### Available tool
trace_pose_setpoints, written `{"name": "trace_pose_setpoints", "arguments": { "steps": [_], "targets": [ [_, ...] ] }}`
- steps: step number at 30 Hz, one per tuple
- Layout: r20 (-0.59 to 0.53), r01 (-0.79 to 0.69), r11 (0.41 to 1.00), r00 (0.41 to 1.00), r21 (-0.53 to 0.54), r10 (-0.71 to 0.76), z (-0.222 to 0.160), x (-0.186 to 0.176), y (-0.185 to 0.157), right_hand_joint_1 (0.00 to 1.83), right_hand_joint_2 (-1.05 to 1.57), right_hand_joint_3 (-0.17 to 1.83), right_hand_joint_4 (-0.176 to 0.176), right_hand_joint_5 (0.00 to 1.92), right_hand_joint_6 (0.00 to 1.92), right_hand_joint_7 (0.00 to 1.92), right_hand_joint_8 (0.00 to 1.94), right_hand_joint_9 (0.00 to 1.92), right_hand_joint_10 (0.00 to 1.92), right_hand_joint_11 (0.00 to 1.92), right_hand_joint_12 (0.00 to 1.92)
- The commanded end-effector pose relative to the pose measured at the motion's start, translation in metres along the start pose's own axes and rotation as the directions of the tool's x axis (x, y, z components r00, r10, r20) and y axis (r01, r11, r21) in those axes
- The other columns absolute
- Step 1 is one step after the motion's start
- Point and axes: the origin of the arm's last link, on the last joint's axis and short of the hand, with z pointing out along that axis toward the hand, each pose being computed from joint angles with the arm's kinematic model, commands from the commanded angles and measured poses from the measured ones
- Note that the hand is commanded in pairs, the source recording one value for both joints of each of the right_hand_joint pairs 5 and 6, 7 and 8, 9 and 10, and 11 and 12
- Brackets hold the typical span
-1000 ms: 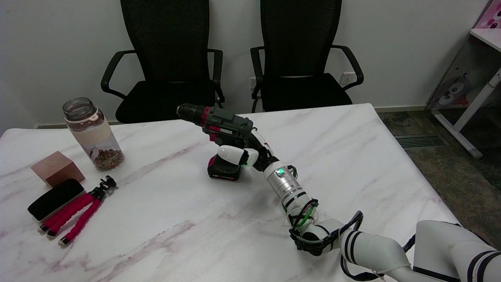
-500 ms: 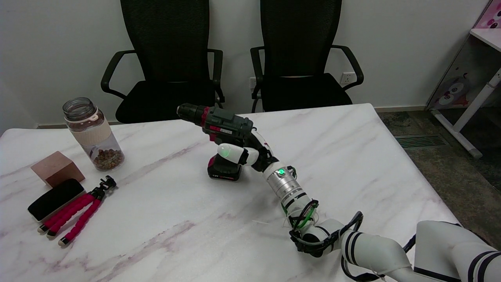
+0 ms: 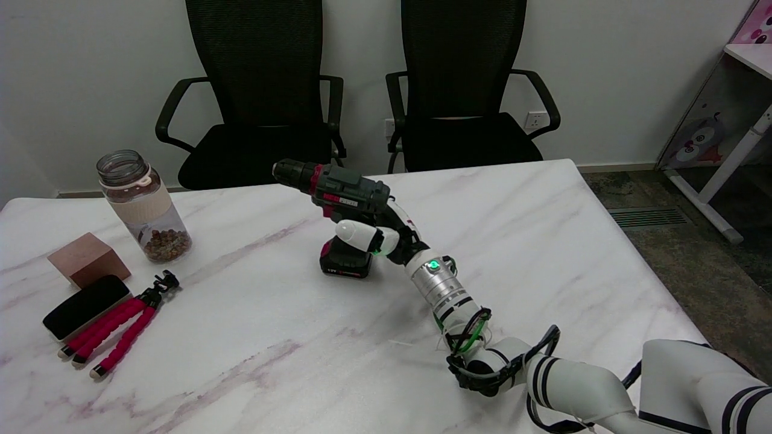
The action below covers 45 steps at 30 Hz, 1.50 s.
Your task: Pick up the power screwdriver.
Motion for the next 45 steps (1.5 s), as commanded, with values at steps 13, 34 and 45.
{"name": "trace_pose_setpoints", "arguments": {
  "steps": [13, 34, 45],
  "targets": [
    [0.030, -0.016, 1.000, 0.999, -0.005, 0.017, 0.0037, -0.0107, 0.0005, 0.82, -0.11, 0.85, 0.092, 0.21, 0.21, 0.21, 0.21, 0.37, 0.37, 0.35, 0.35],
    [0.035, -0.020, 0.999, 0.999, -0.027, 0.021, 0.0042, -0.0130, 0.0034, 0.82, 0.06, 0.83, 0.086, 0.21, 0.21, 0.21, 0.21, 0.69, 0.69, 0.92, 0.92],
    [0.035, -0.019, 0.999, 0.999, -0.030, 0.020, 0.0041, -0.0127, 0.0039, 0.82, 0.17, 0.85, 0.077, 0.31, 0.31, 0.31, 0.31, 1.50, 1.50, 1.51, 1.51]
  ]
}}
